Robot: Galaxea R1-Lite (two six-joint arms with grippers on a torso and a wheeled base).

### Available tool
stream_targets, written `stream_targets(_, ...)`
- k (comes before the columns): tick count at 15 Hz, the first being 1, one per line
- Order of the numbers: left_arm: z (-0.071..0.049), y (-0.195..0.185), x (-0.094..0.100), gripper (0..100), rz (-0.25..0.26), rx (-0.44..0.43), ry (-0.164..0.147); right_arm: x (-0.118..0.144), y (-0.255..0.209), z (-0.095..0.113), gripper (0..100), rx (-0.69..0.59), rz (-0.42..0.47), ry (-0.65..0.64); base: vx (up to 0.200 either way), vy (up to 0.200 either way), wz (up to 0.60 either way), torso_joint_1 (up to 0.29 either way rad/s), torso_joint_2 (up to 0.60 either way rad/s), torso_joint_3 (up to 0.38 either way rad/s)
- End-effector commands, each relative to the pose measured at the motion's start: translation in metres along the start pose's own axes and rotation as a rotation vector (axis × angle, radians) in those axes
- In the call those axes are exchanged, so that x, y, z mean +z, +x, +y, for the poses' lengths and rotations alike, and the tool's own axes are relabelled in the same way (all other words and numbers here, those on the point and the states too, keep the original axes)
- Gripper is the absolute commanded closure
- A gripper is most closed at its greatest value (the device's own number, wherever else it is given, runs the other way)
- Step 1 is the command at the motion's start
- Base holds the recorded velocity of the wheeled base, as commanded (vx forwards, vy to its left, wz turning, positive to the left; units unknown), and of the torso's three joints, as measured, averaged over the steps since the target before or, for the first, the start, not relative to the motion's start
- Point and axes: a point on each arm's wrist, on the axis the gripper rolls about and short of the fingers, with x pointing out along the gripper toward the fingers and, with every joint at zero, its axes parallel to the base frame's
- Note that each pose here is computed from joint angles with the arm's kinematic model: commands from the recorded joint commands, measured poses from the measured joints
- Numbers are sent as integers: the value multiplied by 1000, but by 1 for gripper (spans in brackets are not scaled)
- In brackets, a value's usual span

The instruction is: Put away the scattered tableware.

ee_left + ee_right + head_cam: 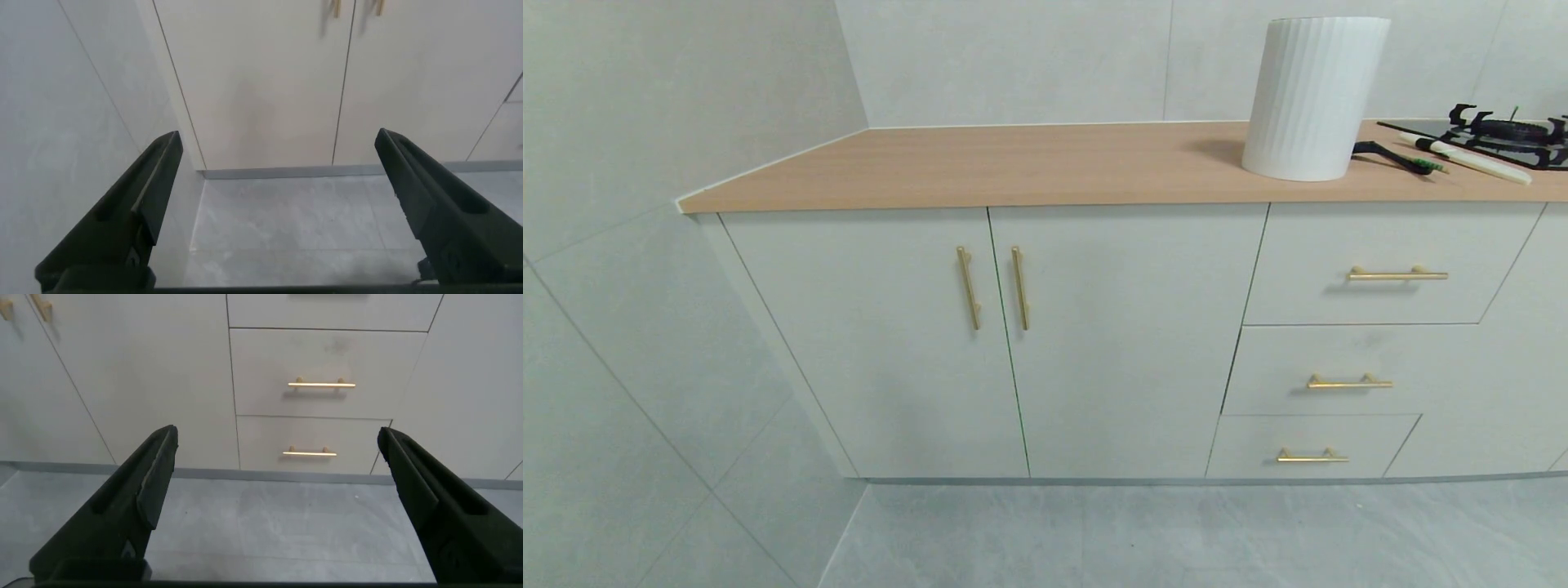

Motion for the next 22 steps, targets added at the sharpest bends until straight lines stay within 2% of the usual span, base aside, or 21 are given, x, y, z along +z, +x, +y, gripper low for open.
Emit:
stream_targets(1, 0, 0, 0, 0, 1, -1, -22, 0, 0, 0, 0, 1, 4, 0, 0, 0, 0, 0, 0, 0)
stream_targets(11, 0, 0, 0, 0, 1, -1, -23, 0, 0, 0, 0, 3, 4, -2, 0, 0, 0, 0, 0, 0)
stream_targets(22, 0, 0, 0, 0, 1, -1, -23, 0, 0, 0, 0, 4, 3, 0, 0, -200, 0, 0, 3, 3)
